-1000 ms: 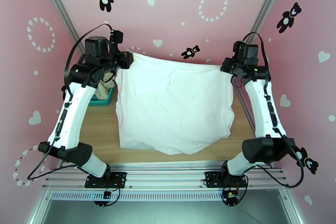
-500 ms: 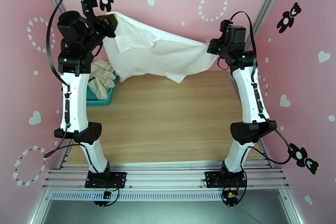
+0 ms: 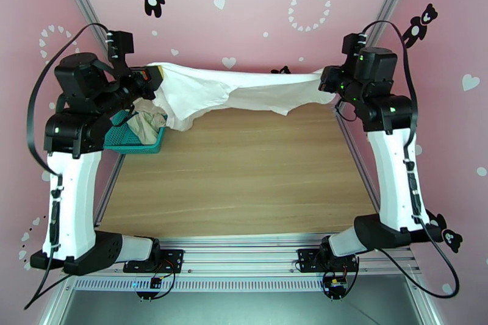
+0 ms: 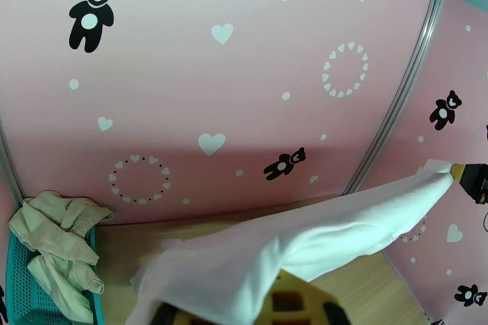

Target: Fold and stack the mixed laundry pile

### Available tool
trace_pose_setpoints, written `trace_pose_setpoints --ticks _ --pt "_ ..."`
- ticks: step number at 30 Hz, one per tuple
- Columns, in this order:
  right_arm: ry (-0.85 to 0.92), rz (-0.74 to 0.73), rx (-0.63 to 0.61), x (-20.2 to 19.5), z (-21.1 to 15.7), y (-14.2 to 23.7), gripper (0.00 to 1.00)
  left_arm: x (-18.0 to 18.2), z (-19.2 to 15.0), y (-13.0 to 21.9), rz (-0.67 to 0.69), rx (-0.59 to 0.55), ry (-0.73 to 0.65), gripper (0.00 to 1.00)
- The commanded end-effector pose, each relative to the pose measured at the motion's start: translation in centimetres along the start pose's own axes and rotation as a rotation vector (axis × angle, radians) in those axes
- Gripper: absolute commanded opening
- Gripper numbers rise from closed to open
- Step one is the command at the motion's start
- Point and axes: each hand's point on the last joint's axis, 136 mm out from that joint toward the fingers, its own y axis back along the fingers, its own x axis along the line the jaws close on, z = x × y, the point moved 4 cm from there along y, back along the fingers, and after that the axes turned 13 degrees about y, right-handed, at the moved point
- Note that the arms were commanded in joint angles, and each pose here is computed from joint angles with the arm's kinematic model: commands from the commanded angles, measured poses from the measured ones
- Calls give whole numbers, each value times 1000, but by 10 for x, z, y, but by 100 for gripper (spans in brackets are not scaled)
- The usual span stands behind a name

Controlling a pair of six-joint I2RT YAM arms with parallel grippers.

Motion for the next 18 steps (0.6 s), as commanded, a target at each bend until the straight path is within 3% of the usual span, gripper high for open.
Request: trace_pose_setpoints --ticks 1,4,7,12,15,18 --pt "26 -26 58 0 -21 22 0 0 -7 36 51 -19 -19 0" --pt "26 -36 64 -2 -29 35 0 5 -15 44 84 0 -23 0" --pt "33 -33 70 -2 -28 25 0 14 -18 29 114 29 -28 0" --pt "46 0 90 5 -18 -44 0 27 -10 -35 90 63 -22 0" --pt "49 -25 61 4 0 -94 0 37 9 -83 83 27 -45 0" --pt "64 -11 -50 7 28 -134 0 50 36 -129 102 -84 -71 0"
